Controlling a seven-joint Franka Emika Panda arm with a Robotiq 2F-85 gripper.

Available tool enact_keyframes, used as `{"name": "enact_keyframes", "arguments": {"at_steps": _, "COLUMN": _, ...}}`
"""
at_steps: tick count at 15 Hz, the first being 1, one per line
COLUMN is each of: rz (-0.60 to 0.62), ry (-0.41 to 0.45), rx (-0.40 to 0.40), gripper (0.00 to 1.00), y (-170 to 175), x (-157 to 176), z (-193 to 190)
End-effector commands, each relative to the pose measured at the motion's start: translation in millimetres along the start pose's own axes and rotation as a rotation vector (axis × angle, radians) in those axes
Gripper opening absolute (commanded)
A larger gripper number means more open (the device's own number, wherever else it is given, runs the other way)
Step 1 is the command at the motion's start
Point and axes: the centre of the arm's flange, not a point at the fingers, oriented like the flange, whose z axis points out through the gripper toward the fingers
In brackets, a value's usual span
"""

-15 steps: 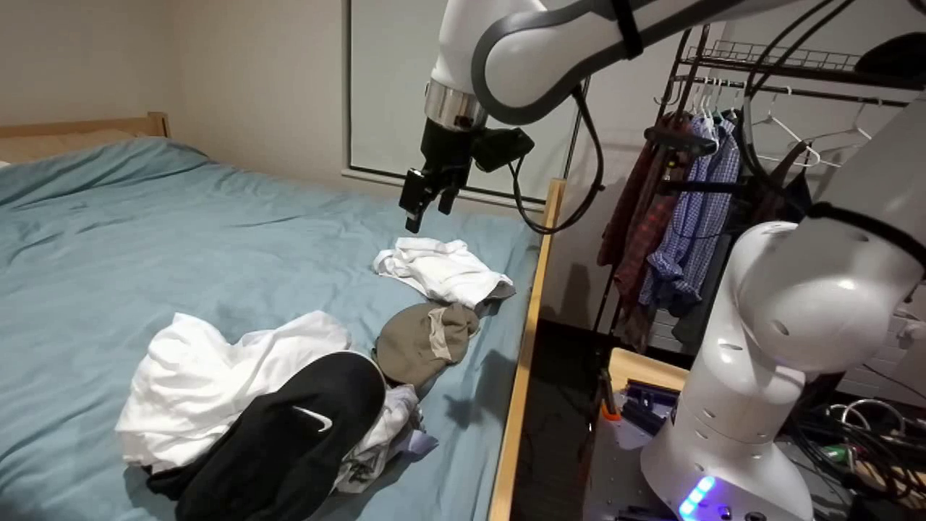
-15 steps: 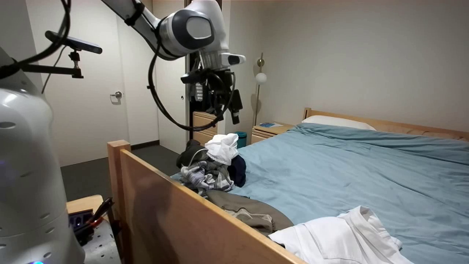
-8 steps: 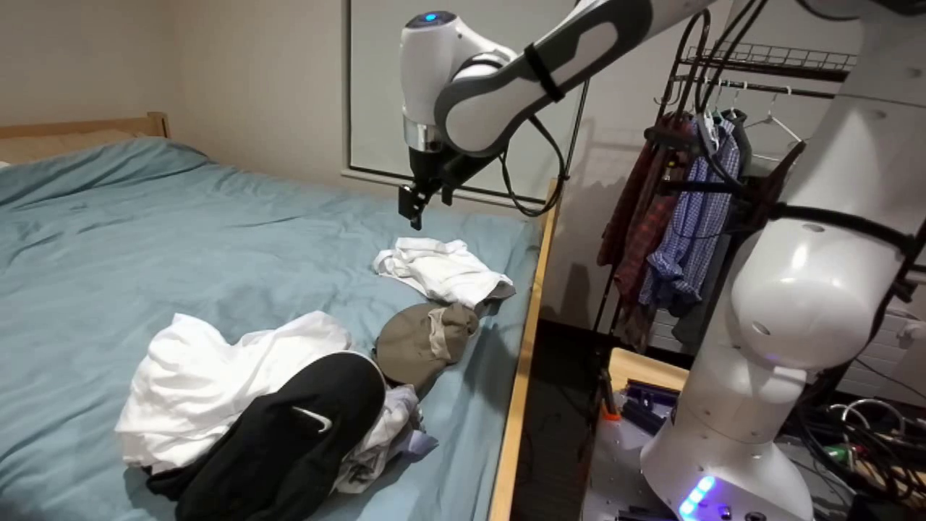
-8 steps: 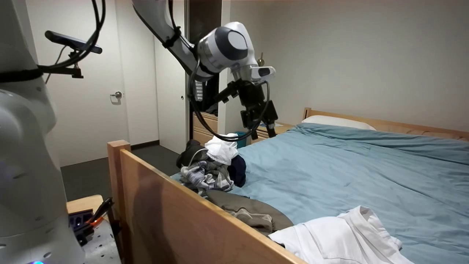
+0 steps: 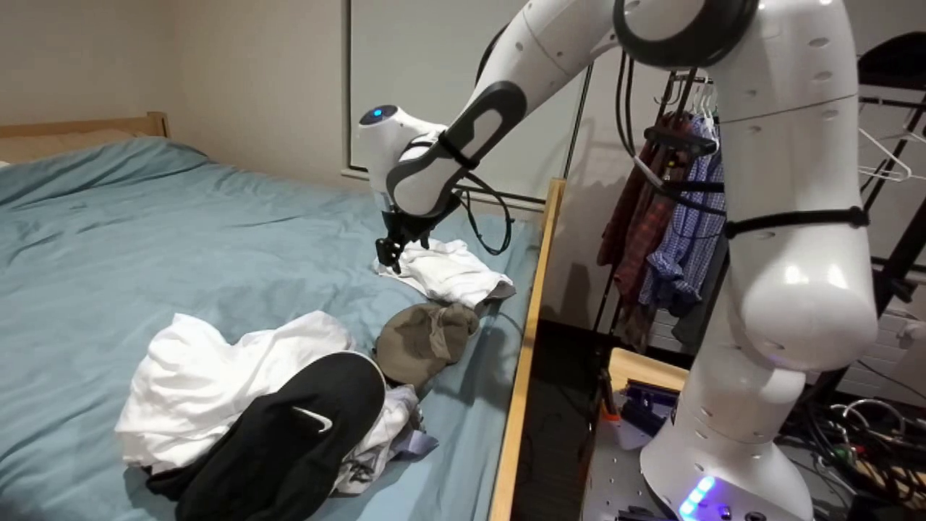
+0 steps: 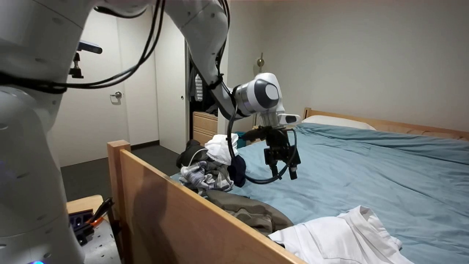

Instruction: Move the white clothing on the right to the left

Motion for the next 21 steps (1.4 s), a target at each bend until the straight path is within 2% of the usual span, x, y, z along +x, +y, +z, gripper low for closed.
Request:
{"name": "enact_keyframes", "arguments": {"at_steps": 1, "rz": 0.005, "ry": -0.006, "rx": 0.014, "gripper": 1.00, "y": -2.3, "x": 4.9, "z": 11.3}}
{"name": "enact_keyframes", "arguments": {"at_steps": 6, "rz": 0.012, "ry": 0.000, "rx": 0.019, "gripper": 1.00, "y": -3.2, "x": 13.4, "z": 14.5}}
{"name": "enact_keyframes", "arguments": {"at_steps": 8, "rz": 0.012, "ry": -0.042, "rx": 0.018, "gripper": 1.00, "y": -7.2, "x": 25.5, "z": 20.9}}
{"name": "enact_keyframes", "arguments": {"at_steps": 15, "rz": 0.151, "ry": -0.164, "rx": -0.021, "gripper": 1.00, "y": 4.8, "x": 47.5, "z": 71.9}}
{"name": "enact_keyframes", "arguments": {"at_steps": 21, "rz": 0.232, "ry": -0.164, "rx": -0.166, "gripper": 1.00, "y": 5.4, "x": 61.2, "z": 130.8}}
